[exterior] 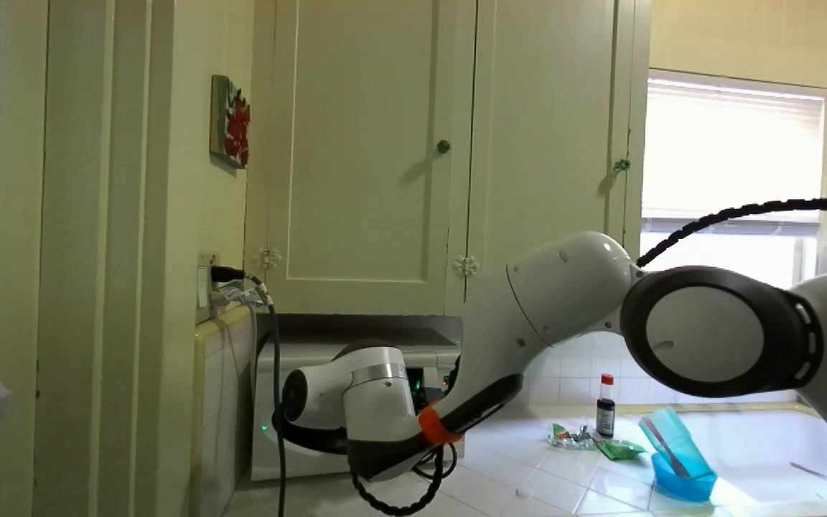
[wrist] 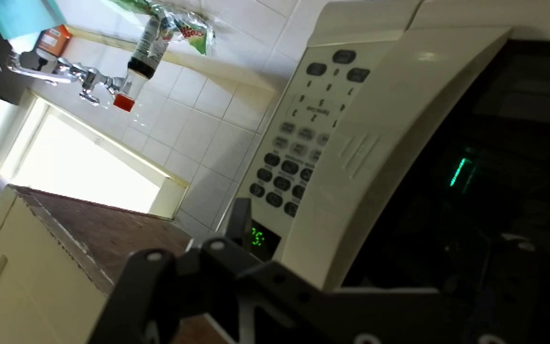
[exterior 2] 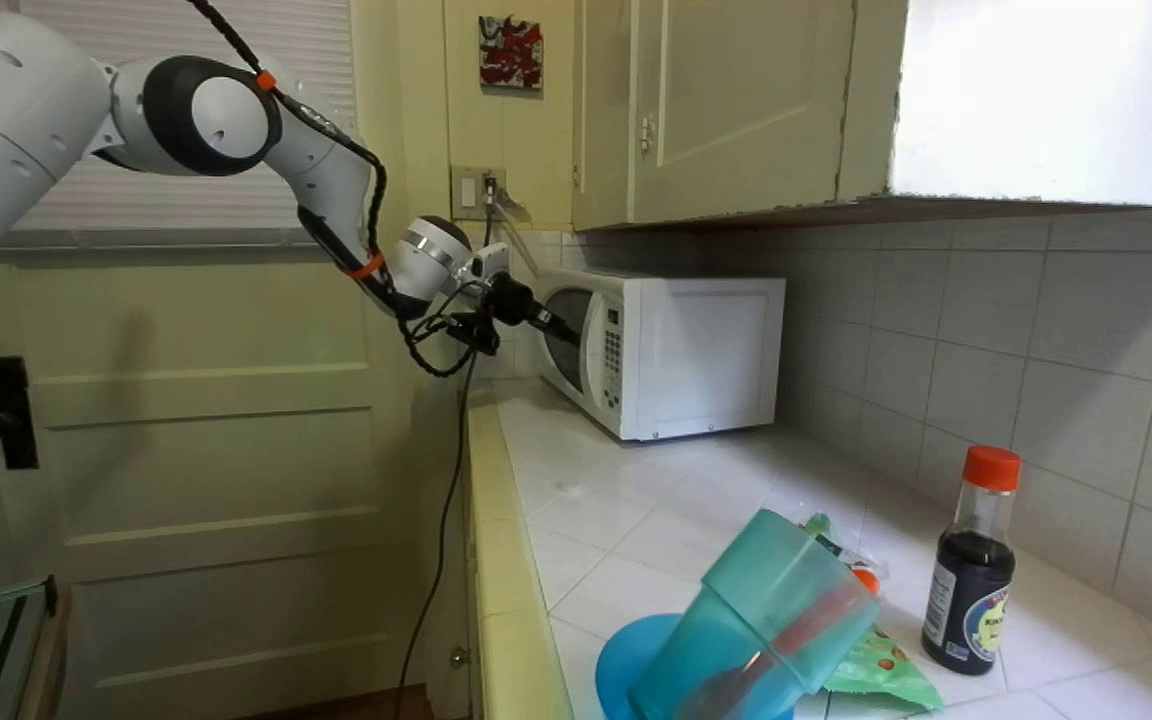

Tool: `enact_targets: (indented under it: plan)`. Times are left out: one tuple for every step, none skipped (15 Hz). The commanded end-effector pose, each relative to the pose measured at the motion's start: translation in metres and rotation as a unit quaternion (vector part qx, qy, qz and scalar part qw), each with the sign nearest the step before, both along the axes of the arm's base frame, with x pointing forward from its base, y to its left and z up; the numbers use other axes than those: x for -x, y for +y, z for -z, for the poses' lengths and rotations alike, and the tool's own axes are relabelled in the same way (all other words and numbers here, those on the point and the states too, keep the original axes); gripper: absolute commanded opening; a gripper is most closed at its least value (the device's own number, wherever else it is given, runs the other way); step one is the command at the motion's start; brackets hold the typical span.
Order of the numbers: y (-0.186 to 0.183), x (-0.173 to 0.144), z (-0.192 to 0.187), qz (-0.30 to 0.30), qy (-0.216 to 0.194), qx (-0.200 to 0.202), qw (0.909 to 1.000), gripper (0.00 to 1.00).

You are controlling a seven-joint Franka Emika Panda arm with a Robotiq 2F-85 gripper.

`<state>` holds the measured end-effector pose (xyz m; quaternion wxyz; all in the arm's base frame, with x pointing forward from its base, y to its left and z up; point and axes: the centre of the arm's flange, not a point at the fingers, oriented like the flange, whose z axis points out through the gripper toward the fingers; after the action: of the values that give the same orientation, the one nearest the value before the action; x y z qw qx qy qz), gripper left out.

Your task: Open the microwave

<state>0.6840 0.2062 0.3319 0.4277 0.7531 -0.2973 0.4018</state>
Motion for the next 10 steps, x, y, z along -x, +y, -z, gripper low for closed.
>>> enact_targets:
  plan:
    - [-0.009, -0.005, 0.012, -0.007, 0.011, -0.022, 0.9997, 1.00]
    - [-0.011, -0.005, 0.014, -0.007, 0.016, -0.029, 0.9994, 1.00]
    - [-0.012, -0.003, 0.016, -0.004, 0.018, -0.032, 0.9993, 1.00]
    - [-0.013, -0.002, 0.017, -0.003, 0.018, -0.033, 0.9993, 1.00]
    - [-0.014, -0.001, 0.019, -0.002, 0.021, -0.037, 0.9991, 1.00]
    - [-0.015, 0.001, 0.020, 0.001, 0.021, -0.038, 0.9991, 1.00]
    - [-0.017, 0.004, 0.020, 0.008, 0.019, -0.040, 0.9990, 1.00]
    - [-0.019, 0.007, 0.021, 0.013, 0.021, -0.046, 0.9987, 1.00]
    - [-0.020, 0.011, 0.022, 0.021, 0.025, -0.051, 0.9981, 1.00]
    - [-0.023, 0.014, 0.024, 0.031, 0.026, -0.054, 0.9977, 1.00]
